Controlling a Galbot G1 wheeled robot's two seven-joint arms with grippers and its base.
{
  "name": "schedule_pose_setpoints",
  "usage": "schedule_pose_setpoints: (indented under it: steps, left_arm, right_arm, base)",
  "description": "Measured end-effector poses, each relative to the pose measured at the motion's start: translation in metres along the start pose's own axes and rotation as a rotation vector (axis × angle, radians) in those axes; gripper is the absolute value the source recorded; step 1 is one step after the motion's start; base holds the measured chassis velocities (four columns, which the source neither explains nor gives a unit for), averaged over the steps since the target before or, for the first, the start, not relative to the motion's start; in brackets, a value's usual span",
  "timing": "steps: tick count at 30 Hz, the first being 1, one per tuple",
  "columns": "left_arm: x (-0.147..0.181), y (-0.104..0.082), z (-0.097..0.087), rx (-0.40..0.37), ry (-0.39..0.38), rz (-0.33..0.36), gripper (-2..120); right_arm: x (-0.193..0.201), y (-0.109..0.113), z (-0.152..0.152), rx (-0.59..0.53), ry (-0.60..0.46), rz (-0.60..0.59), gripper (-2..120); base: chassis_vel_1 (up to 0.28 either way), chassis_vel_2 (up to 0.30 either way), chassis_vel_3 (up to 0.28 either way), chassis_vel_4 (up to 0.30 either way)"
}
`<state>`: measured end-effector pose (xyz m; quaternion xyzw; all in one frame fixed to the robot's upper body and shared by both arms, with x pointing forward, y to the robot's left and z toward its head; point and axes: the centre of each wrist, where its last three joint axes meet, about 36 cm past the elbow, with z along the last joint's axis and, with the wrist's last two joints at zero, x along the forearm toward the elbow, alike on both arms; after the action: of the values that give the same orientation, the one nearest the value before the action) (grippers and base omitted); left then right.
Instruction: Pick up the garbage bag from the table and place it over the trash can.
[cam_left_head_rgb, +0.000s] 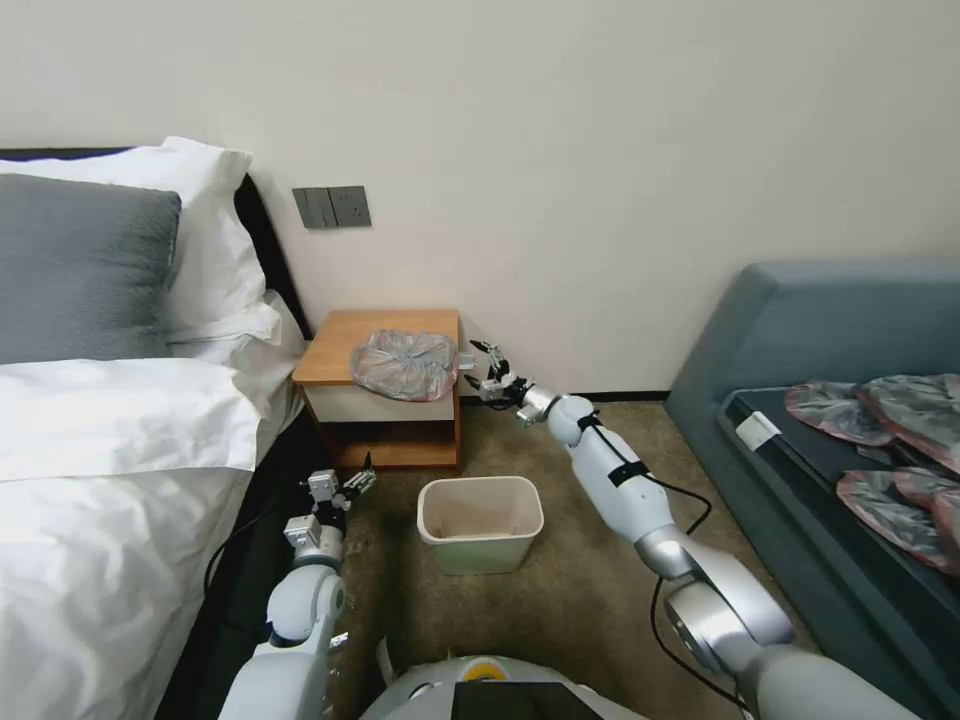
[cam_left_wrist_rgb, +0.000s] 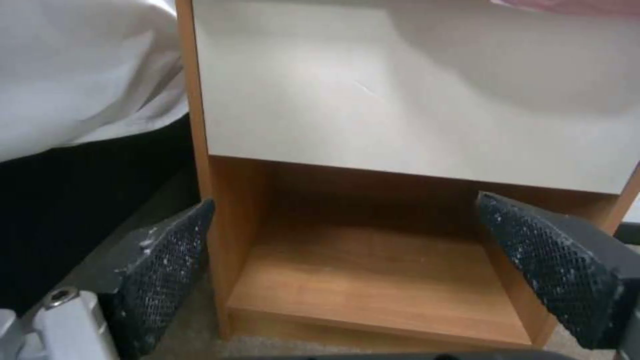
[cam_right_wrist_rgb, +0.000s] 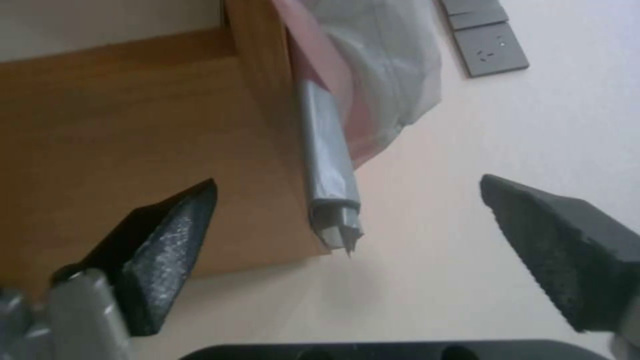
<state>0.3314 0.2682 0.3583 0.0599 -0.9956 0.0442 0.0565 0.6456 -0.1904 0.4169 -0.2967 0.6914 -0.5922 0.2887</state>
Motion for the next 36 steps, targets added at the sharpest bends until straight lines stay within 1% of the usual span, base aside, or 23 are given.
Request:
schedule_pose_setpoints:
  steps: [2,3,4,5,6,7,9,10,11,13,14,16,17,18,21,22,25,26,27,34,35,36]
  left_arm:
    - [0.000,-0.001,0.000,0.002,-0.002,-0.001,100]
    - [-0.001,-0.002,0.000,0.005,-0.003,-0.001,100]
    - [-0.001,-0.002,0.000,0.005,-0.003,-0.001,100]
    - [-0.001,-0.003,0.000,0.006,-0.004,0.000,100]
    - [-0.001,-0.004,0.000,0.008,-0.004,0.002,100]
    - [-0.001,-0.004,0.000,0.008,-0.004,0.002,100]
    - [-0.002,-0.005,0.001,0.009,-0.002,0.003,100]
    - [-0.002,-0.005,0.001,0.009,-0.001,0.003,100]
    - [-0.002,-0.005,0.001,0.009,-0.001,0.003,100]
    - [-0.002,-0.005,0.002,0.009,0.001,0.003,100]
    - [-0.002,-0.005,0.002,0.009,0.001,0.003,100]
    - [-0.002,-0.006,0.002,0.010,0.001,0.003,100]
    - [-0.002,-0.006,0.002,0.010,0.001,0.003,100]
    - [-0.002,-0.006,0.002,0.010,0.001,0.003,100]
    - [-0.002,-0.006,0.002,0.009,0.002,0.003,100]
    - [-0.002,-0.006,0.002,0.009,0.002,0.003,100]
    - [-0.001,-0.006,0.003,0.009,0.003,0.002,100]
    - [-0.001,-0.006,0.003,0.009,0.003,0.002,100]
    - [-0.001,-0.006,0.003,0.009,0.003,0.002,100]
    - [0.000,-0.005,0.003,0.008,0.003,-0.003,100]
    - [0.000,-0.004,0.003,0.007,0.002,-0.006,100]
    - [-0.001,-0.003,0.002,0.005,0.000,-0.008,100]
  right_arm:
    - [-0.001,0.001,0.000,0.001,-0.003,-0.011,89]
    - [-0.001,0.001,0.000,0.002,-0.007,-0.015,82]
    - [-0.001,0.001,0.000,0.002,-0.007,-0.015,82]
    - [-0.002,0.002,-0.001,0.002,-0.009,-0.017,79]
    - [-0.003,0.002,-0.002,0.001,-0.011,-0.020,72]
    - [-0.003,0.002,-0.002,0.001,-0.011,-0.020,72]
    - [-0.004,0.001,-0.003,0.002,-0.012,-0.022,61]
    - [-0.004,0.000,-0.002,0.004,-0.012,-0.023,57]
    - [-0.004,0.000,-0.002,0.004,-0.012,-0.023,57]
    - [-0.005,-0.001,-0.001,0.007,-0.012,-0.026,47]
    - [-0.005,-0.001,-0.001,0.007,-0.012,-0.026,47]
    - [-0.005,-0.001,-0.002,0.007,-0.013,-0.029,36]
    - [-0.004,0.000,-0.002,0.005,-0.013,-0.030,32]
    - [-0.004,0.000,-0.002,0.005,-0.013,-0.030,32]
    - [-0.004,0.002,-0.003,0.002,-0.013,-0.032,17]
    - [-0.004,0.002,-0.003,0.002,-0.013,-0.032,17]
    - [-0.004,0.004,-0.004,-0.001,-0.014,-0.032,4]
    - [-0.004,0.004,-0.004,-0.001,-0.014,-0.032,4]
    - [-0.003,0.005,-0.004,-0.003,-0.014,-0.032,0]
    - [0.000,0.005,-0.007,-0.014,-0.012,-0.026,0]
    - [0.002,0.004,-0.009,-0.023,-0.011,-0.022,0]
    - [0.005,0.004,-0.014,-0.057,-0.010,-0.010,0]
  base:
    - [0.000,0.000,0.000,0.000]
    - [0.000,0.000,0.000,0.000]
    - [0.000,0.000,0.000,0.000]
    - [0.000,0.000,0.000,0.000]
    - [0.000,0.000,0.000,0.000]
    - [0.000,0.000,0.000,0.000]
    - [0.000,0.000,0.000,0.000]
    - [0.000,0.000,0.000,0.000]
    - [0.000,0.000,0.000,0.000]
    - [0.000,0.000,0.000,0.000]
    - [0.000,0.000,0.000,0.000]
    - [0.000,0.000,0.000,0.000]
    - [0.000,0.000,0.000,0.000]
    - [0.000,0.000,0.000,0.000]
    - [0.000,0.000,0.000,0.000]
    - [0.000,0.000,0.000,0.000]
    - [0.000,0.000,0.000,0.000]
    - [0.000,0.000,0.000,0.000]
    - [0.000,0.000,0.000,0.000]
    - [0.000,0.000,0.000,0.000]
    - [0.000,0.000,0.000,0.000]
    - [0.000,0.000,0.000,0.000]
